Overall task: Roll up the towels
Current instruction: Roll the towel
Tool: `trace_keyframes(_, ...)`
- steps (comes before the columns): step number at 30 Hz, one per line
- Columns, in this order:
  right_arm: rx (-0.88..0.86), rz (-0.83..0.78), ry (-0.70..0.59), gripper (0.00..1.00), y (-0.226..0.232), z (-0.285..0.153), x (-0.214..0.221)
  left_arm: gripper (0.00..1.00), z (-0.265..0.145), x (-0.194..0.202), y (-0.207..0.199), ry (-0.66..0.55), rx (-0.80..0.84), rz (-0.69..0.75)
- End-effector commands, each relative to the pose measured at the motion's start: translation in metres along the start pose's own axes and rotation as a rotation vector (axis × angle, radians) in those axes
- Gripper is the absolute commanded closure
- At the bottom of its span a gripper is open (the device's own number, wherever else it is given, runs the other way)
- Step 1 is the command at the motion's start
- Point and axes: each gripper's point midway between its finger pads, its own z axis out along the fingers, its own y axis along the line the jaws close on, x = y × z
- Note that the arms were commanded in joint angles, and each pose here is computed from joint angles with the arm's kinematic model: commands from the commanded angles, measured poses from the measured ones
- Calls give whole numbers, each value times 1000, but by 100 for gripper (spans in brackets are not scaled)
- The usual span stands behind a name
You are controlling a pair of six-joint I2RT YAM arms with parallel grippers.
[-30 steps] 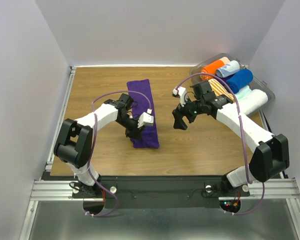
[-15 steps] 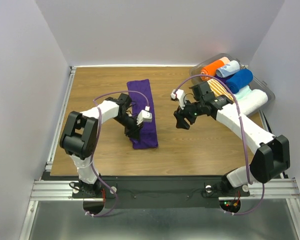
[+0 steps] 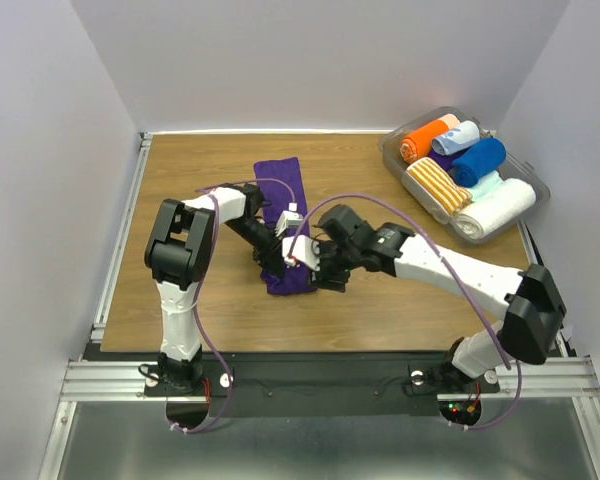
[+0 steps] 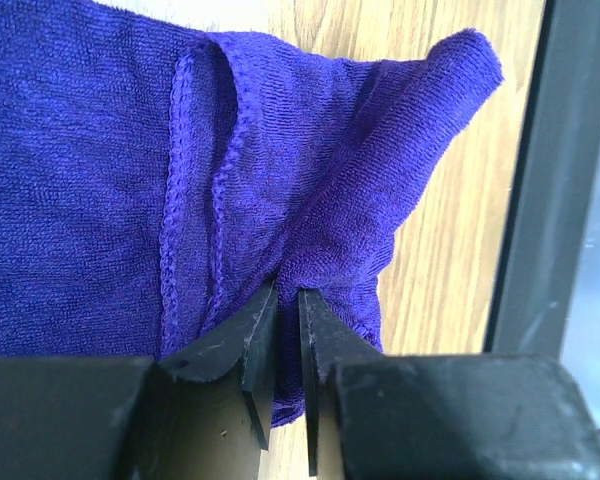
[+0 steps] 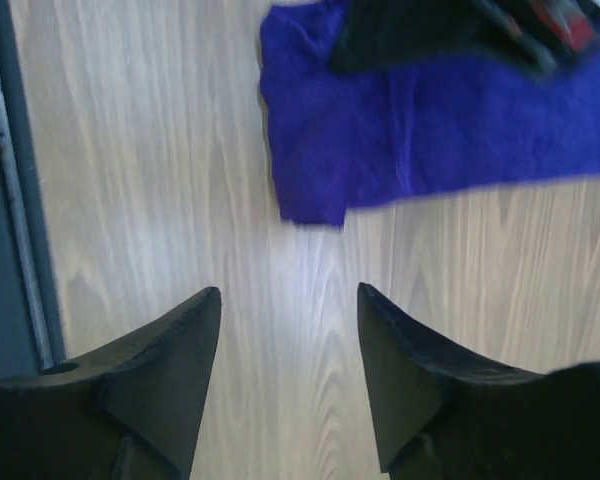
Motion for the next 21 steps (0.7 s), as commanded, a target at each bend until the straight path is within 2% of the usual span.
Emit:
trace_keyframes(1,128,-84,-47,34,-20,28,-23,74,3,6,12,31,11,8)
trace_keyframes(2,132,-98,-39,29,-17,36,-20,74,3,8,11,39,19,-1)
trace_keyframes(4,159,-153,-38,27,-11,55,-20,73,2,12,14,48,19,-6)
trace_keyframes(13,234,-292,-54,27,-14,93,-28,72,3,15,24,58,26,-16)
trace_keyframes(19,197,-321,-11,30,-7,110,-11,71,-1,15,28,63,18,-10)
trace_keyframes(21,165,-335,9,36,0,117,1,69,-2,15,29,59,20,-15)
